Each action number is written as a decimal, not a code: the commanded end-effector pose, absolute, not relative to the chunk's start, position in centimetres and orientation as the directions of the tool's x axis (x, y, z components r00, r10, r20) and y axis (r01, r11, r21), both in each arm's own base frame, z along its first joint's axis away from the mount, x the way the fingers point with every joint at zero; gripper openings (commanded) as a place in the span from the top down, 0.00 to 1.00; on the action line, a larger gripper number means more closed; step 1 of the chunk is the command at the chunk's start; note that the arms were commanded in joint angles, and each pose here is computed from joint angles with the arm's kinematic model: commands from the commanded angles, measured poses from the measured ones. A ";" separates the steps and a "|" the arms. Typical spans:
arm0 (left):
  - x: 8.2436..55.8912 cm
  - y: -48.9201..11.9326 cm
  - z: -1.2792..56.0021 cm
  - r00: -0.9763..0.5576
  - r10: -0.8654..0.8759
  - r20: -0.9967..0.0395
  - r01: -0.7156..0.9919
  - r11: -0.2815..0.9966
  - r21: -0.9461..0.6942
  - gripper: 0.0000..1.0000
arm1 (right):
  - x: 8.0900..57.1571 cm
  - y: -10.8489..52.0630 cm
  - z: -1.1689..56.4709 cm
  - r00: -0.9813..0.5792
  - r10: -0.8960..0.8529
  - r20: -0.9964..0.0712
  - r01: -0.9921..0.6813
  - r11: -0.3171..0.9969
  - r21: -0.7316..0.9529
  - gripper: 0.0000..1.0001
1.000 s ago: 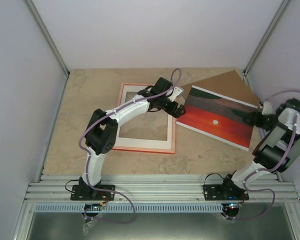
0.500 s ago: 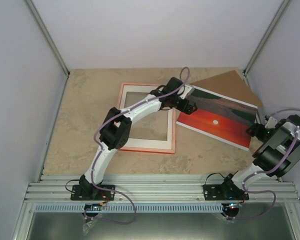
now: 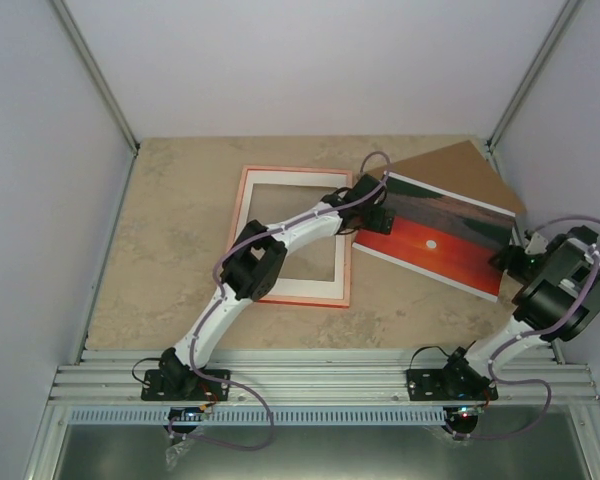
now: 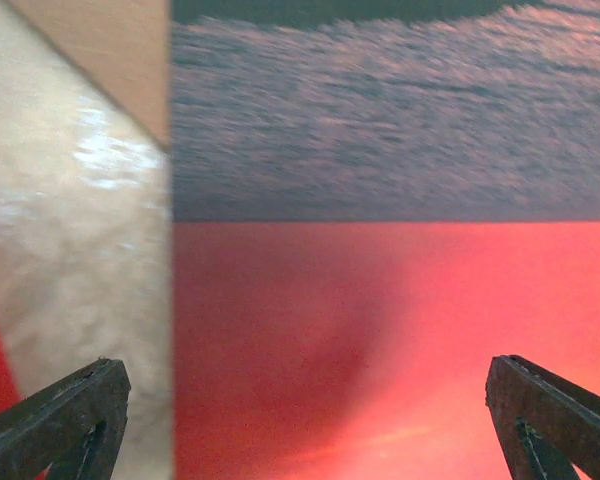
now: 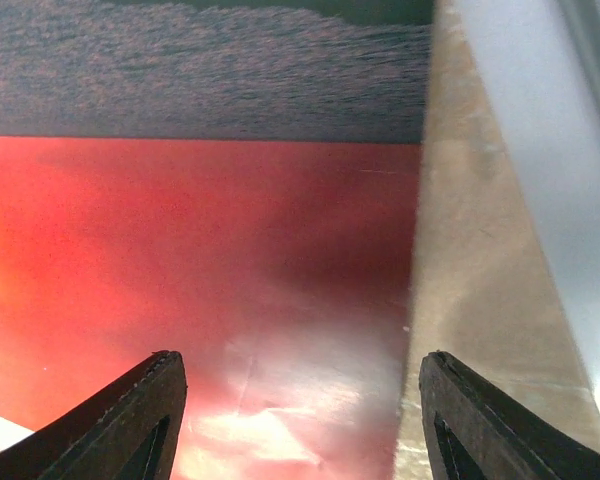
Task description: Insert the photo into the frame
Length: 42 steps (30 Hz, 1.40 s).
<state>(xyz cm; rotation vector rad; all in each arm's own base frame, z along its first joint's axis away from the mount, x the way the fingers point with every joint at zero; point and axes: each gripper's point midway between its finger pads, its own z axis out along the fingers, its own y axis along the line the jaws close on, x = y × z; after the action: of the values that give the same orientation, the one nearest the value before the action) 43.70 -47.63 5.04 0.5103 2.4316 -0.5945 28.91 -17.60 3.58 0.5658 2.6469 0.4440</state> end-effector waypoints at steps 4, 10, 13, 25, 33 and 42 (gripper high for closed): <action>46.1 -42.5 3.9 -0.803 0.107 -0.586 0.311 0.914 -0.260 0.01 | 30.3 -16.8 2.3 -0.865 0.423 -0.270 0.307 0.871 0.384 0.36; 44.7 -41.4 2.6 -0.869 0.119 -0.479 0.312 0.885 -0.346 0.01 | 31.4 -14.9 1.1 -0.903 0.359 -0.235 0.252 0.887 0.388 0.39; 42.7 -42.4 3.0 -0.893 0.150 -0.425 0.356 0.813 -0.461 0.01 | 32.1 -13.8 0.6 -0.926 0.306 -0.222 0.209 0.904 0.373 0.40; 39.0 -46.0 3.6 -0.928 0.217 -0.302 0.371 0.603 -0.706 0.07 | 32.6 -10.9 -2.2 -0.971 0.194 -0.138 0.131 0.919 0.371 0.46; 38.3 -48.0 7.8 -0.917 0.219 -0.333 0.396 0.416 -0.818 0.10 | 32.1 -10.0 -3.2 -0.979 0.177 -0.101 0.127 0.916 0.380 0.49; 38.8 -48.6 13.4 -0.918 0.126 -0.377 0.397 0.236 -0.887 0.18 | 32.1 -9.1 -3.1 -0.981 0.163 -0.101 0.112 0.915 0.387 0.50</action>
<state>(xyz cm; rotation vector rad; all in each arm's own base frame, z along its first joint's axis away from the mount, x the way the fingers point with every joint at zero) 38.15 -47.59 6.76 0.4517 2.4885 -1.5855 36.66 -11.40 1.98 0.1546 2.7340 0.4997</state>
